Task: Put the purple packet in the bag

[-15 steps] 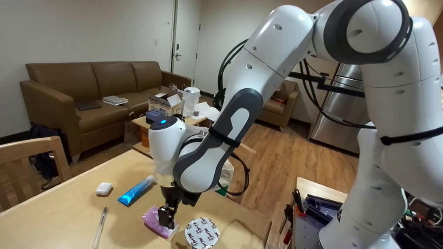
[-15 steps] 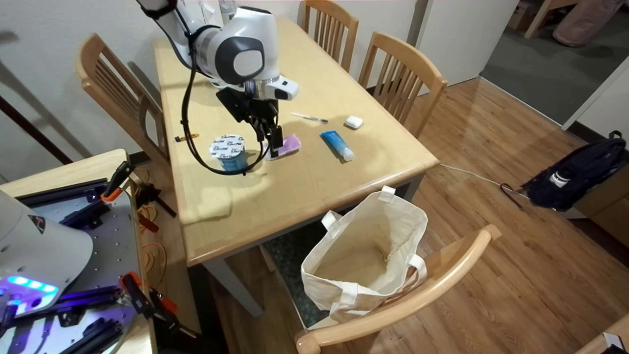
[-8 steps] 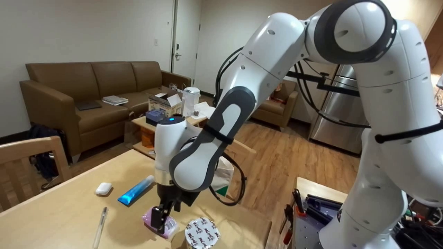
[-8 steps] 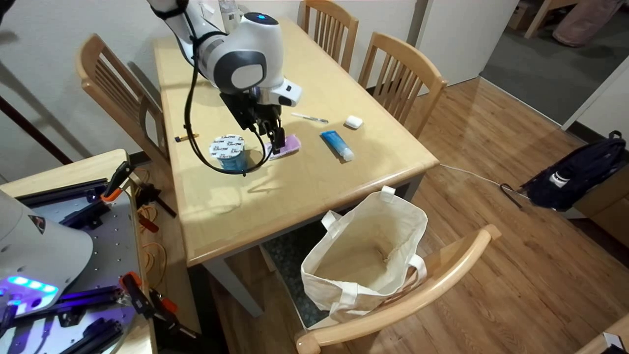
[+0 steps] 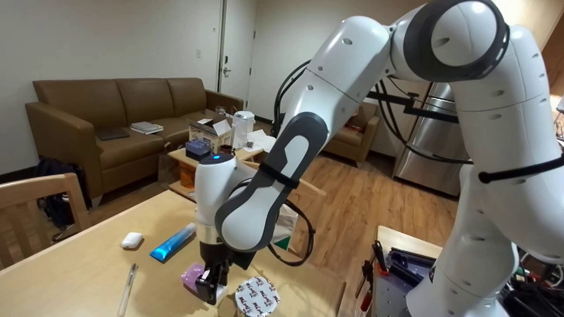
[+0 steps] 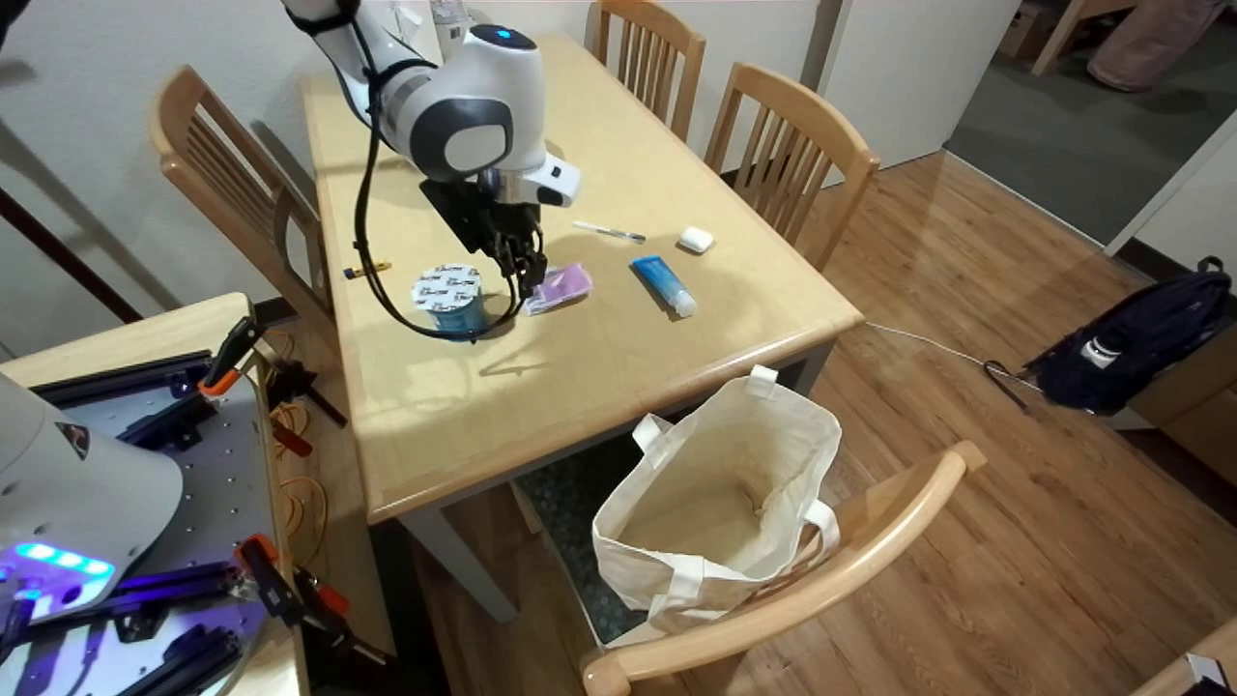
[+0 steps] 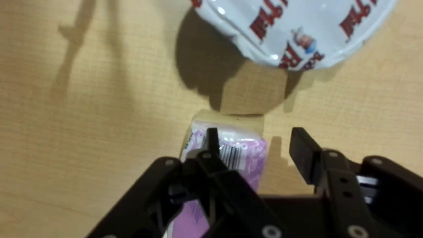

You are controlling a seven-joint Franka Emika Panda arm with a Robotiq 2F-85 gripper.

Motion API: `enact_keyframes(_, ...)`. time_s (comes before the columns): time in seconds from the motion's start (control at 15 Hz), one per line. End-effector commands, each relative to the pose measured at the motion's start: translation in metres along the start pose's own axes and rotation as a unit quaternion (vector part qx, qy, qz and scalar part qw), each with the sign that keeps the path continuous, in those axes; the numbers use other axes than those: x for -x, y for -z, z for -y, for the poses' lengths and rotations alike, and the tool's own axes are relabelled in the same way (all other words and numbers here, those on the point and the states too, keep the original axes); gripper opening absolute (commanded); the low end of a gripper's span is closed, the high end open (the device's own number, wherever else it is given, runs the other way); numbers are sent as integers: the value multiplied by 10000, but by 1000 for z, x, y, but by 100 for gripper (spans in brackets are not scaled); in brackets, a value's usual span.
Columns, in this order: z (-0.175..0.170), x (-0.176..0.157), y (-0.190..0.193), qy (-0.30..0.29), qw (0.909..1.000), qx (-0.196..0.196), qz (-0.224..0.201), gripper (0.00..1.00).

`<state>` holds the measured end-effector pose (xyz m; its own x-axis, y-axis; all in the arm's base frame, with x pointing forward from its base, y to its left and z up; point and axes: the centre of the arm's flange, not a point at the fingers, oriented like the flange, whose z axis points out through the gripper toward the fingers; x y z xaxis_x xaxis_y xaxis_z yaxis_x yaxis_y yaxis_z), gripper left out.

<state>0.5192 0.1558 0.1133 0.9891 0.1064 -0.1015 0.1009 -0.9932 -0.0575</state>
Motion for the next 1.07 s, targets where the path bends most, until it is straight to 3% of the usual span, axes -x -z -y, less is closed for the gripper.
enact_keyframes(0.0,-2,6,4,132,9985,516,-79,78)
enact_keyframes(0.13,-2,7,8,251,9971,687,-185,75)
enact_keyframes(0.4,4,6,18,407,9953,836,-275,99)
enact_keyframes(1.0,-16,-15,11,526,9928,1009,-386,100)
